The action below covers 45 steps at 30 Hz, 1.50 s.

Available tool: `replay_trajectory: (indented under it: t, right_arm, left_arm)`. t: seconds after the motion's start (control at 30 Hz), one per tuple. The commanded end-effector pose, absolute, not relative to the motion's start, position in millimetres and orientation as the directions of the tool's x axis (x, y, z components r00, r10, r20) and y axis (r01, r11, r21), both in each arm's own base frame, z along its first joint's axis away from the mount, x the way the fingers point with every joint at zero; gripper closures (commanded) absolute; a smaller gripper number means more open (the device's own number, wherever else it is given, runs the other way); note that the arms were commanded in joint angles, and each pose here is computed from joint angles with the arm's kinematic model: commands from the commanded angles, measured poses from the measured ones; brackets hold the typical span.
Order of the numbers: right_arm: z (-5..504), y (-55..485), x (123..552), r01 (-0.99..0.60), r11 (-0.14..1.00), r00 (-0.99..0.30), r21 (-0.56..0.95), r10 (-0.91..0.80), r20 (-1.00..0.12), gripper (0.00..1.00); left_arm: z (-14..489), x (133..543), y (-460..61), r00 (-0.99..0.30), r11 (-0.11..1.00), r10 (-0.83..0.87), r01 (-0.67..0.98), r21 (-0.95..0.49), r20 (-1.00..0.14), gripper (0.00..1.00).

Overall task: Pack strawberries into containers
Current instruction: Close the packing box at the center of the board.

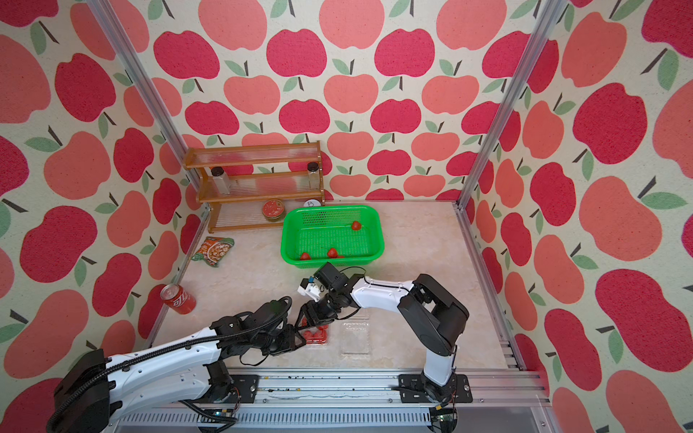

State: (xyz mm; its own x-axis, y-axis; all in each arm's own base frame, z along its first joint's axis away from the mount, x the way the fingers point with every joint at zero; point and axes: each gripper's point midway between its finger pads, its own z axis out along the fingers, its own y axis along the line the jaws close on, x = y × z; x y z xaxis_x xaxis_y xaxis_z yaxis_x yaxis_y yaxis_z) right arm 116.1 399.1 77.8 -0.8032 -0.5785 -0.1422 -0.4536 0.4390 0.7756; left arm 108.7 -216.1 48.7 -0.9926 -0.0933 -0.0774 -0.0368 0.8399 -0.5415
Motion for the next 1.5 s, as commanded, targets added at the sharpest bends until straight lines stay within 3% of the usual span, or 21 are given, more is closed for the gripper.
replay_trajectory:
  t: [0.0, 0.87, 1.1, 1.2, 1.47]
  right_arm:
    - [59.5, 393.6, 113.7, -0.429, 0.498, -0.814, 0.754, -0.575, -0.084, 0.35]
    - [58.2, 392.2, 112.9, -0.427, 0.5, -0.815, 0.753, -0.573, -0.082, 0.35]
    - [56.7, 390.8, 111.9, -0.423, 0.502, -0.817, 0.754, -0.572, -0.078, 0.35]
    - [57.1, 390.9, 112.1, -0.423, 0.501, -0.817, 0.755, -0.571, -0.079, 0.35]
    - [57.1, 390.2, 113.0, -0.42, 0.499, -0.82, 0.758, -0.567, -0.081, 0.35]
  left_arm:
    - [42.9, 104.5, -216.6, -0.995, 0.841, -0.072, -0.022, -0.541, -0.072, 0.6]
    - [27.3, 100.3, -209.4, -0.995, 0.861, -0.084, -0.046, -0.506, -0.052, 0.73]
    - [28.5, 100.2, -211.2, -0.996, 0.863, -0.076, -0.04, -0.504, -0.051, 0.67]
    - [30.6, 100.4, -212.3, -0.996, 0.863, -0.073, -0.036, -0.503, -0.053, 0.59]
    - [32.2, 101.6, -213.4, -0.996, 0.869, -0.067, -0.028, -0.494, -0.062, 0.6]
